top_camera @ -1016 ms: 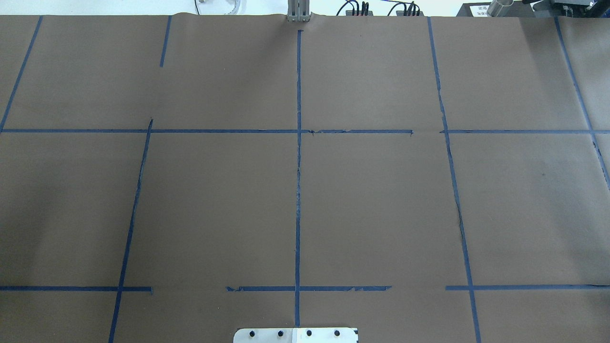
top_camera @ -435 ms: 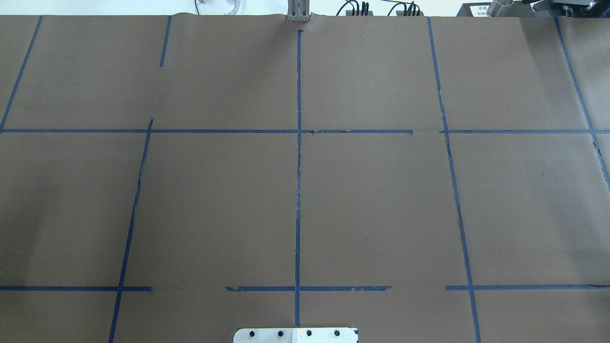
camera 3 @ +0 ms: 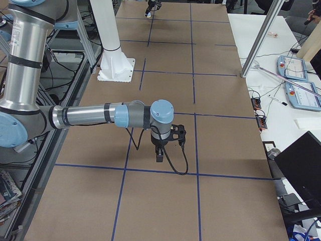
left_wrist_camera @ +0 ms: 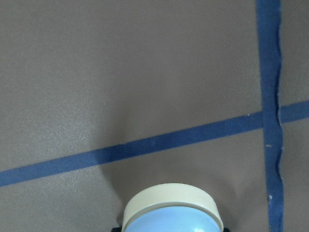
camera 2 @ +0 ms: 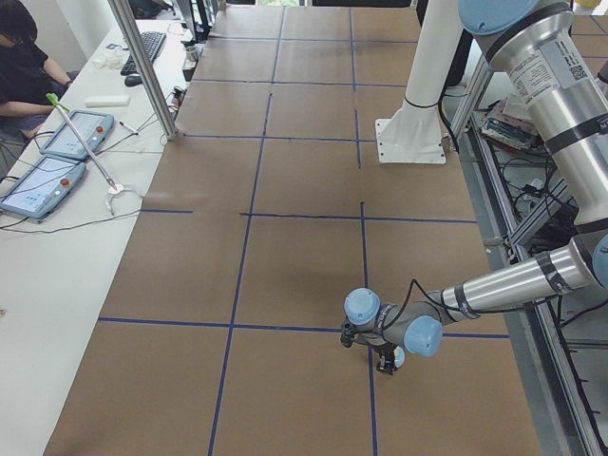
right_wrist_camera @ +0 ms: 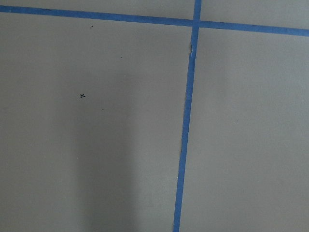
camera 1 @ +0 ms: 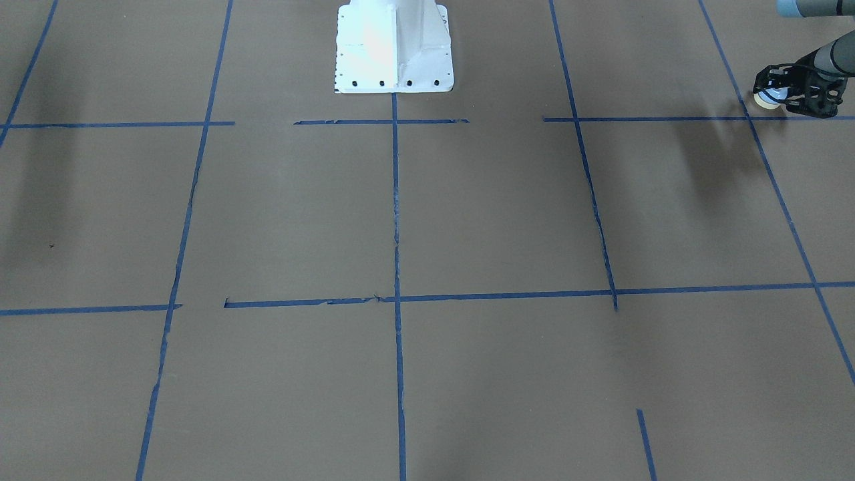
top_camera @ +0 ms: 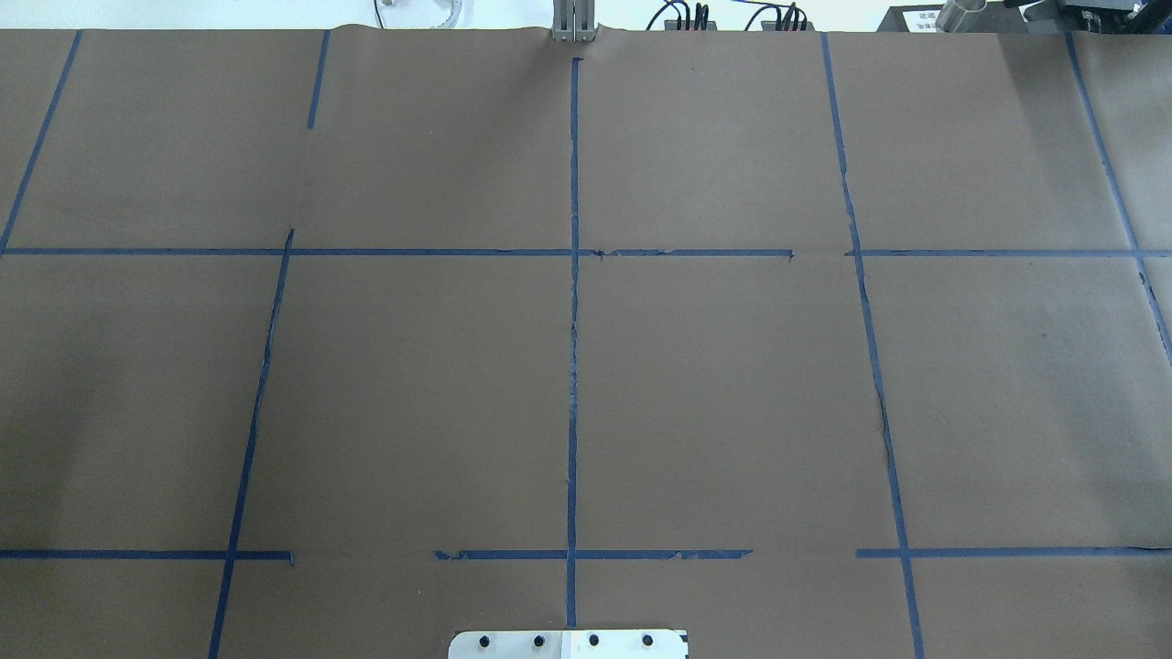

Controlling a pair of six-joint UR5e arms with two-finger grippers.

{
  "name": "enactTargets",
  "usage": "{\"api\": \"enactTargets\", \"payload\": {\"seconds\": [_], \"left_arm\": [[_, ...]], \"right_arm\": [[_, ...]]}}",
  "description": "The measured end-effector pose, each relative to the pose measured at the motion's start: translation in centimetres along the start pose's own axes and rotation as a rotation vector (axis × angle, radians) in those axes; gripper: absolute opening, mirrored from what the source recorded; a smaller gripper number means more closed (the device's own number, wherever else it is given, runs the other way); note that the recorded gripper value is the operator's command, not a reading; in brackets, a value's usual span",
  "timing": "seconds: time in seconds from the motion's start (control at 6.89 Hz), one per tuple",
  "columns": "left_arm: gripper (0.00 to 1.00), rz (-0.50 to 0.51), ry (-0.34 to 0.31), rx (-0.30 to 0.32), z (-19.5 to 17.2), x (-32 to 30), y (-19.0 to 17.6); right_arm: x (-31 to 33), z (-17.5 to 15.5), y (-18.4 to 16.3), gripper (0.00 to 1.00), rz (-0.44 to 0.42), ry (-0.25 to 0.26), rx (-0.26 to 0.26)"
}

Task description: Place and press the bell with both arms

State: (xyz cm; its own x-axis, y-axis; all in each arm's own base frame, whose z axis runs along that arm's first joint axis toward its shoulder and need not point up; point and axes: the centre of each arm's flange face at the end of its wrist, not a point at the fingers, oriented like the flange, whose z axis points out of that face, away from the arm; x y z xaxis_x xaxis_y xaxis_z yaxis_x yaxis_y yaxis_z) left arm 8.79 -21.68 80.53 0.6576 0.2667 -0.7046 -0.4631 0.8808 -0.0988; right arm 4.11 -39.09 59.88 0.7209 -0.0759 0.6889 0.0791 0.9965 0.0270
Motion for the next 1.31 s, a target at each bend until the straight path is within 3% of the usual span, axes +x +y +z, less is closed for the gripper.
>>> {"api": "enactTargets", "payload": {"seconds": [0.44,0.73,1.02,1.31], "left_arm": [[0.04,0.077,0.019,0.110,-4.7,4.6,-2.4],[0.02,0.081,0.034,0.274,-10.7,7.3,-5.6],[0.02,0.029,0.060,0.396,-15.8,10.0,-10.8],[0.02,-0.017,0.097,0.439,-19.8,14.4,-17.6]], "right_arm": [[0.0,-0.2,-0.1,1.00,0.003,0.000,0.005],[-0.2,-0.4,-0.2,1.00,0.005,0.000,0.009],[-0.3,-0.4,-0.3,1.00,0.008,0.000,0.010],[-0.2,-0.4,-0.2,1.00,0.011,-0.003,0.008]]}}
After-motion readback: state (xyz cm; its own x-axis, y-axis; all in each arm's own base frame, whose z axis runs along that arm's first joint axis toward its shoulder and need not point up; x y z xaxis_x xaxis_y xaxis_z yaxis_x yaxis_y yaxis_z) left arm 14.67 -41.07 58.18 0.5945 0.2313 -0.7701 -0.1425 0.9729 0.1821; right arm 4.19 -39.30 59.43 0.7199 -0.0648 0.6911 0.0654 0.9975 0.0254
